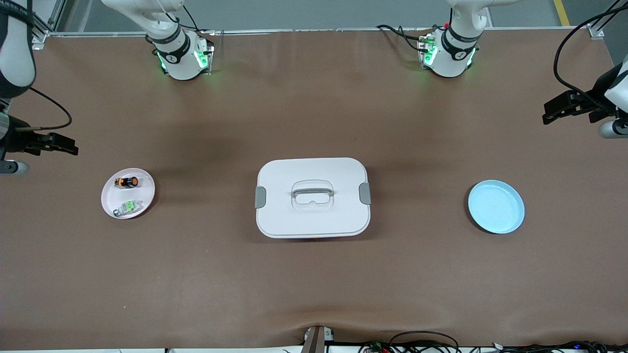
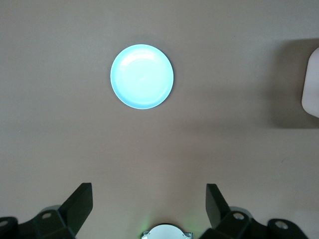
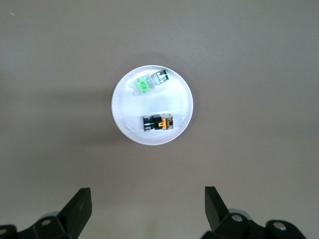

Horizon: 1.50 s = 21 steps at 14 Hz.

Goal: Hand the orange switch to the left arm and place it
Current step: 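Move the right gripper down over the black-orange switch on the white plate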

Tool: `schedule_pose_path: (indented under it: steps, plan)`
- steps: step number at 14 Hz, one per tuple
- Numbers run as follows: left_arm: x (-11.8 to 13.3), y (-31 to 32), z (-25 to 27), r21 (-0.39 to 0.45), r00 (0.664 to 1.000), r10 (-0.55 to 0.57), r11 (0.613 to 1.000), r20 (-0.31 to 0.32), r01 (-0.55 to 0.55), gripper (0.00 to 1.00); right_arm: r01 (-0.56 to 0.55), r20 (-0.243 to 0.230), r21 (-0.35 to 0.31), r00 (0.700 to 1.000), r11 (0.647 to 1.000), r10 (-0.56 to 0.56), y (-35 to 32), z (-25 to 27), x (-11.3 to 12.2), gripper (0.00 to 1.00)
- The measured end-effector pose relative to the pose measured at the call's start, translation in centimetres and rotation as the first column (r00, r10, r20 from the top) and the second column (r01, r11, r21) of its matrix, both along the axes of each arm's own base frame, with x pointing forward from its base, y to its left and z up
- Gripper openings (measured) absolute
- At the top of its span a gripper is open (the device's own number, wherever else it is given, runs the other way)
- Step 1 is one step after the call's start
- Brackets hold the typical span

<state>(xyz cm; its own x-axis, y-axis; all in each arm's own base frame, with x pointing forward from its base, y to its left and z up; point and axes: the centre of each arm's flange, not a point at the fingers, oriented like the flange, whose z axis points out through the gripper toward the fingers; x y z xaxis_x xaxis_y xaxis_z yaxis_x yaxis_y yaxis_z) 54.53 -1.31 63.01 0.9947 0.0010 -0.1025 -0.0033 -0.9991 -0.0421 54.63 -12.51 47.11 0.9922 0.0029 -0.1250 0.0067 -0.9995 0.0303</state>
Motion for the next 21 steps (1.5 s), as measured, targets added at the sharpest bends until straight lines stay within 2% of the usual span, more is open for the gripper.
schedule_pose_path:
  steps: [4, 10, 12, 14, 16, 18, 21]
  plan:
    - [0.0, 0.0, -0.3, 0.000, 1.000, 0.000, 1.000, -0.007, 0.000, 1.00, 0.011, 0.017, 0.012, 1.000, 1.000, -0.011, -0.7, -5.9, -1.7, 1.00]
    - [0.1, 0.0, -0.8, 0.000, 1.000, 0.000, 1.000, -0.016, 0.000, 1.00, 0.002, 0.074, 0.007, 0.997, 1.000, -0.002, -0.3, -12.3, -4.2, 1.00]
    - [0.1, 0.0, -0.8, 0.000, 1.000, 0.000, 1.000, -0.016, 0.000, 1.00, -0.005, 0.089, 0.028, 0.996, 1.000, 0.003, -0.5, -13.3, -4.5, 1.00]
    - [0.1, 0.0, -0.8, 0.000, 1.000, 0.000, 1.000, -0.017, 0.000, 1.00, -0.045, 0.127, 0.055, 0.991, 0.997, 0.038, -0.9, -15.0, -4.5, 1.00]
    - [0.2, 0.0, -0.9, 0.000, 1.000, 0.000, 1.000, -0.019, 0.000, 1.00, -0.073, 0.153, 0.051, 0.986, 0.996, 0.064, -1.7, -17.9, -4.9, 1.00]
    - [0.3, 0.0, -1.1, 0.000, 1.000, 0.000, 1.000, -0.022, 0.000, 1.00, -0.080, 0.147, 0.045, 0.986, 0.996, 0.073, -1.9, -20.4, -5.1, 1.00]
    - [0.3, 0.0, -1.2, -0.001, 1.000, 0.000, 1.000, -0.024, 0.000, 1.00, -0.082, 0.166, 0.026, 0.983, 0.996, 0.076, -2.1, -22.6, -4.8, 1.00]
